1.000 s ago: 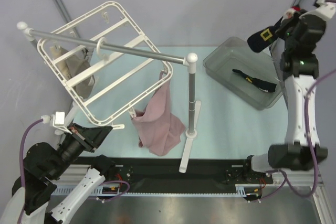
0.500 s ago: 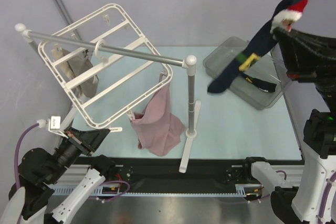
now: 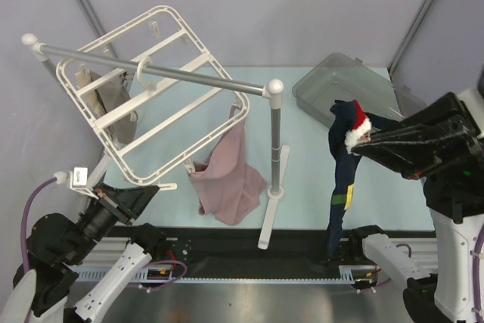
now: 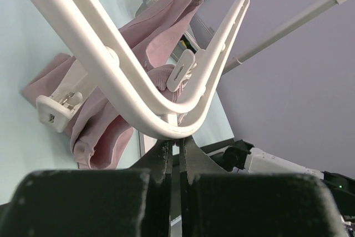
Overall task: Clip the socks to the hanger
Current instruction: Clamp the sock onto the hanger.
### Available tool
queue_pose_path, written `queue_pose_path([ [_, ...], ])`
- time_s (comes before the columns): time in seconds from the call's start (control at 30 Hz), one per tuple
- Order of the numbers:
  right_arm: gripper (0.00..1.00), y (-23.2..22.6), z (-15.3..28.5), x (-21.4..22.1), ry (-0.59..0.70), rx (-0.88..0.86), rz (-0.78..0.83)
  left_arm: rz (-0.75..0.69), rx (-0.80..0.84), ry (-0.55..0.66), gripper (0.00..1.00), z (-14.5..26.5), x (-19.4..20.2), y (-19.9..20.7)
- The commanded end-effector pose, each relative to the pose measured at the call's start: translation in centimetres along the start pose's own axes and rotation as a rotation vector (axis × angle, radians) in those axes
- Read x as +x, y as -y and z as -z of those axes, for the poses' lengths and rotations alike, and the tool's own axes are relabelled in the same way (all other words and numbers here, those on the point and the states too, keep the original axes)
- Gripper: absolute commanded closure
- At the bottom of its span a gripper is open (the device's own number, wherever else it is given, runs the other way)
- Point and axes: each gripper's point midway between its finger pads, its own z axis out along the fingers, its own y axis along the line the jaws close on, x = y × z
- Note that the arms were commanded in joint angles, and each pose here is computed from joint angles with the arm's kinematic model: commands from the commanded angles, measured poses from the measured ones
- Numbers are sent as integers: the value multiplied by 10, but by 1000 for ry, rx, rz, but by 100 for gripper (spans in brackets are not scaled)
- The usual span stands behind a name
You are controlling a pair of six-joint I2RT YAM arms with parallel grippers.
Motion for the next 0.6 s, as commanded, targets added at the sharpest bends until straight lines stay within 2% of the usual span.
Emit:
queue_pose_path([
  [0.0, 100, 37, 1, 36, -105, 23, -268, 13, 6, -29, 100, -3, 6, 0],
  [0.03, 100, 41, -1, 40, -107, 17, -280, 14, 4, -22, 100, -3, 5, -1],
  [0.07, 100, 54, -2, 54, -131, 59, -367, 19, 4, -20, 100, -3, 5, -1],
  [0.1, 100, 46, -9, 60, -149, 4, -307, 22, 1, -21, 100, -3, 6, -2],
  [0.13, 100, 54, -14, 69, -152, 31, -325, 30, 4, -22, 100, -4, 6, -1],
  [0.17, 100, 63, -20, 97, -218, 60, -431, 31, 5, -23, 100, -4, 7, -1],
  [0.2, 100, 60, -26, 107, -246, 58, -432, 34, 8, -27, 100, -4, 7, 0],
  [0.23, 100, 49, -41, 126, -277, 23, -385, 39, 8, -29, 100, -4, 7, 0],
  [0.27, 100, 48, -46, 148, -336, 41, -416, 39, 9, -34, 100, -4, 8, 1],
  [0.4, 100, 14, -77, 207, -461, 12, -367, 53, 18, -36, 100, 2, 4, 7],
  [0.57, 100, -11, -90, 279, -644, 52, -143, 93, 31, -61, 100, 9, 4, 16],
])
